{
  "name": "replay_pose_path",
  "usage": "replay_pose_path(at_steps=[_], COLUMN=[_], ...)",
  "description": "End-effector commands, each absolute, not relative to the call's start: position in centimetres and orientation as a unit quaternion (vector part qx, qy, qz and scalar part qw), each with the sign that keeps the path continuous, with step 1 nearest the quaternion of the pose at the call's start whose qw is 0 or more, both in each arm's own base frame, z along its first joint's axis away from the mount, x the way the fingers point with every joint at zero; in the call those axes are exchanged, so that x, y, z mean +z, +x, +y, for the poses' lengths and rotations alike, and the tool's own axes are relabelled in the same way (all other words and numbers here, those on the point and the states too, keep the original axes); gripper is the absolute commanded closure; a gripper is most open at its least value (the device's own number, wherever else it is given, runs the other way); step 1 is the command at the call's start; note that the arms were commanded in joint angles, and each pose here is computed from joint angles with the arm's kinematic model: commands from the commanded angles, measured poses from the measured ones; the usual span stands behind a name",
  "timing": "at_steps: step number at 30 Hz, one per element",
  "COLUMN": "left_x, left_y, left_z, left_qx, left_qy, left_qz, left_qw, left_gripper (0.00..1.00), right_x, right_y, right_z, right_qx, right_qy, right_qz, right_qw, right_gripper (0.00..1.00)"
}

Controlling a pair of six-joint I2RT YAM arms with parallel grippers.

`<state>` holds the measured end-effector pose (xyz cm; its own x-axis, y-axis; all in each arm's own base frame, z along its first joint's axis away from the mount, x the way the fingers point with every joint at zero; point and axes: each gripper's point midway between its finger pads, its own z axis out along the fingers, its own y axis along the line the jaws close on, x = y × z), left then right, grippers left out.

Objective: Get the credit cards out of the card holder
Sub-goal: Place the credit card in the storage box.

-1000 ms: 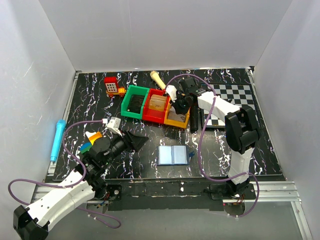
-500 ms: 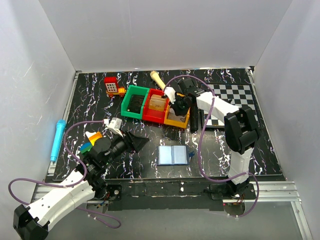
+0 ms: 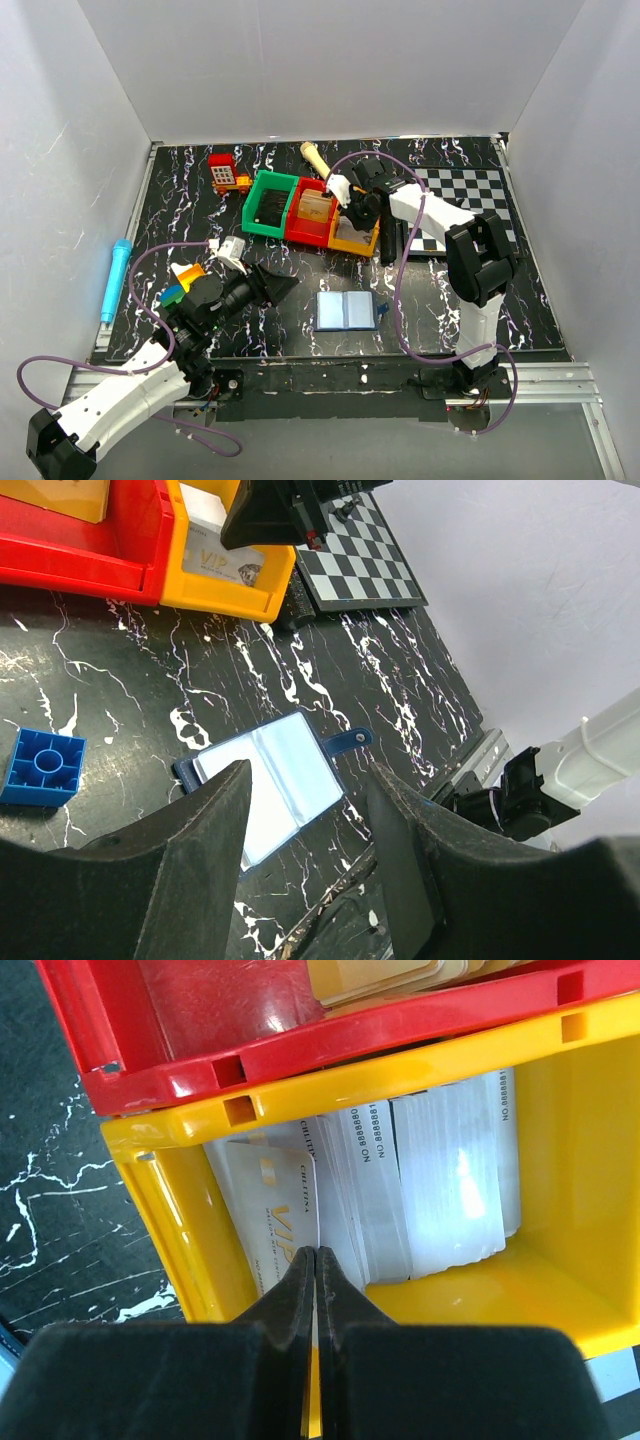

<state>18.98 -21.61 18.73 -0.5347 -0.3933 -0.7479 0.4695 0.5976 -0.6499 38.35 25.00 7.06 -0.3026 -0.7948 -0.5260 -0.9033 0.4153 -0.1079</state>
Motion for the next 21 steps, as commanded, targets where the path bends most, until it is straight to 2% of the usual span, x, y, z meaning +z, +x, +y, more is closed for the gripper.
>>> replay_pose_path(at_steps=[1, 15, 21], left_x=[18.8, 18.7, 18.6], left_y=[19.1, 19.0, 19.1], left_z=[-21.6, -21.6, -21.6], left_qx=[-0.450, -0.447, -0.446], left_qy=[0.027, 0.028, 0.028], left_qz=[0.749, 0.751, 0.752], left_qw=[0.486, 0.485, 0.485], left_gripper=[0.51, 0.51, 0.51], right_x=[8.1, 8.1, 7.5], right_y=[40.7, 42.3, 41.0], right_z=[24.2, 24.6, 25.8], right_qx=[0.057, 0.028, 0.052], right_qy=[-0.519, -0.517, -0.539], right_qz=[0.803, 0.796, 0.787], right_qw=[0.289, 0.313, 0.297], right_gripper=[0.99, 0.99, 0.99])
